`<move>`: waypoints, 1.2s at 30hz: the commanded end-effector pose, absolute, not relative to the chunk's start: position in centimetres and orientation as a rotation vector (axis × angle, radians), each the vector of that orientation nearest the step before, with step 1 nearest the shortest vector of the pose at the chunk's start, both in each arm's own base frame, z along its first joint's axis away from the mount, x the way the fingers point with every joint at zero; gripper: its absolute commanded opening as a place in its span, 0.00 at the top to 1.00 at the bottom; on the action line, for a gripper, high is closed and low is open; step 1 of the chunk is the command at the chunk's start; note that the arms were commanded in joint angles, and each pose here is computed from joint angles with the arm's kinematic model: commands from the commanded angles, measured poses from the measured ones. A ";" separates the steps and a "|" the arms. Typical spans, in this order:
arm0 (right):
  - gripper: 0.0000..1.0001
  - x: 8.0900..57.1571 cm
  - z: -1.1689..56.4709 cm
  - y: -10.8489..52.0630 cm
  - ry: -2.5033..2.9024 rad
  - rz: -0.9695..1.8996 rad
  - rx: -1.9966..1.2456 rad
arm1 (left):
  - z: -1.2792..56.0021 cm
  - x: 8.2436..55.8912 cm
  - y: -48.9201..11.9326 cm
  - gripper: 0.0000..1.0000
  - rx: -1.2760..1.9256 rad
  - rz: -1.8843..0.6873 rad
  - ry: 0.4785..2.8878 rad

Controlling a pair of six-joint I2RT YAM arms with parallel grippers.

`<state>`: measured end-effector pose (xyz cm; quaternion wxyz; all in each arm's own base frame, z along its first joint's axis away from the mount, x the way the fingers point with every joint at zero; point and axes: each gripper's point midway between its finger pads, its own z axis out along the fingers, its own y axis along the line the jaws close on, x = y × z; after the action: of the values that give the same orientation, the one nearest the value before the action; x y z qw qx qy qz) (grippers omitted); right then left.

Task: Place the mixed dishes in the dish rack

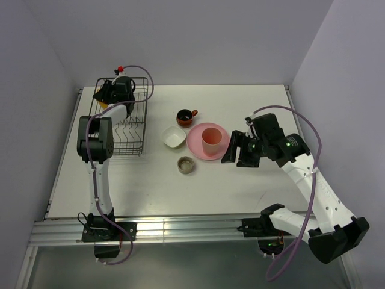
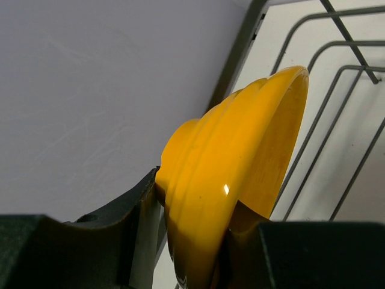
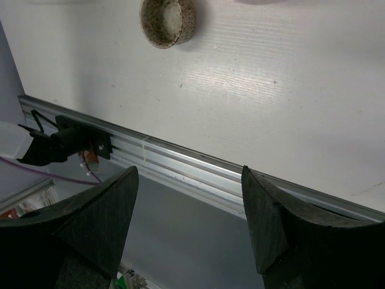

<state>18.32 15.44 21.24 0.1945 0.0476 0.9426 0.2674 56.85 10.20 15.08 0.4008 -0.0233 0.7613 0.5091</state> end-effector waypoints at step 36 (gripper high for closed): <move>0.24 18.1 23.1 14.9 2.540 0.795 0.165 | 14.3 58.1 8.5 0.96 -0.102 1.232 1.914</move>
<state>17.98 14.94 22.58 0.2208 0.0574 0.9322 0.2810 57.22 8.74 11.54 0.3815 -0.0072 0.7863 0.4859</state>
